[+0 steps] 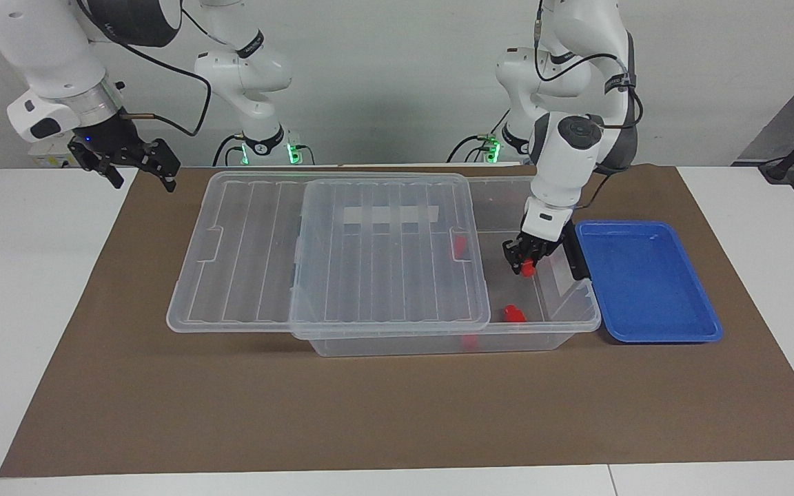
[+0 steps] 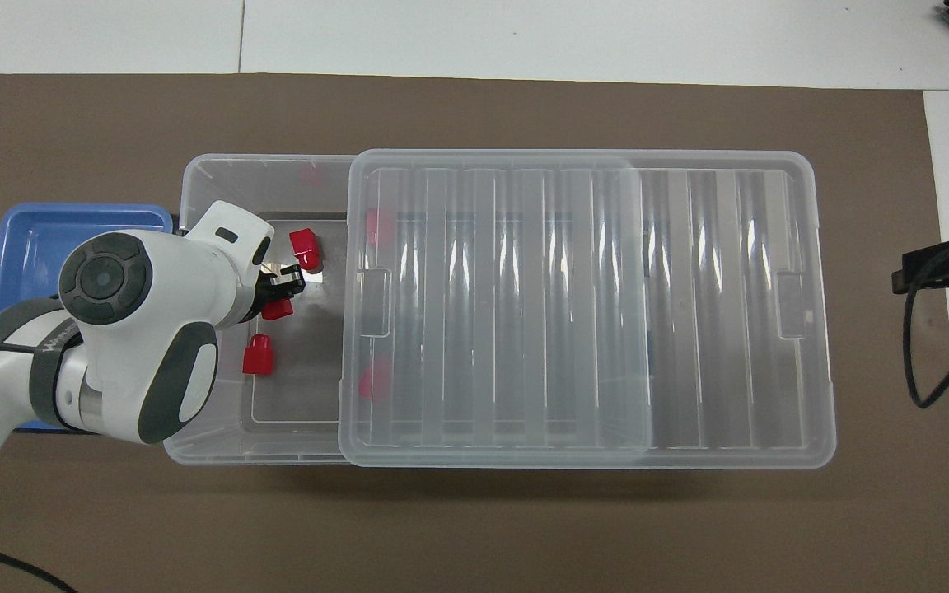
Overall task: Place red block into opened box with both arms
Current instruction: 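Lower the red block into the box beside the other red blocks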
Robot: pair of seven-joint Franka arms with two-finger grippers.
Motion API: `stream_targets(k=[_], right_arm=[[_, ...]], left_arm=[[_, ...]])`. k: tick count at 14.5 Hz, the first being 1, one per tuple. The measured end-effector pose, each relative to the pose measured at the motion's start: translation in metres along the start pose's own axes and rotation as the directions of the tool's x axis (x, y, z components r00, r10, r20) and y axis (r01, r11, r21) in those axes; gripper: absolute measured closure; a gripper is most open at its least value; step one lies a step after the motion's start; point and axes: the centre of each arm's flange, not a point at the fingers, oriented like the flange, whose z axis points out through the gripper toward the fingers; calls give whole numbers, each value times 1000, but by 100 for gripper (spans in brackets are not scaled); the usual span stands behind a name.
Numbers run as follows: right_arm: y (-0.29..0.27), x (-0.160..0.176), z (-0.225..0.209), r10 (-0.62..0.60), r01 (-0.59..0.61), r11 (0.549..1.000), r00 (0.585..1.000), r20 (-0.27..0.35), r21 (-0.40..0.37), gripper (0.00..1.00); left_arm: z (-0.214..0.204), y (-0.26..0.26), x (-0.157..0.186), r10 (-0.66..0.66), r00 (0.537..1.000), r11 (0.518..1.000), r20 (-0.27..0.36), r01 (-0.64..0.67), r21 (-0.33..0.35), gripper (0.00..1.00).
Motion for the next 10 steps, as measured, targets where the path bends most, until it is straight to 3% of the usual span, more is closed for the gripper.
stream_targets(k=[10], right_arm=[[0, 0, 1, 0, 0, 1000, 1000, 1, 0, 0]], left_arm=[[59, 25, -15, -29, 999, 999, 15, 29, 14, 64]])
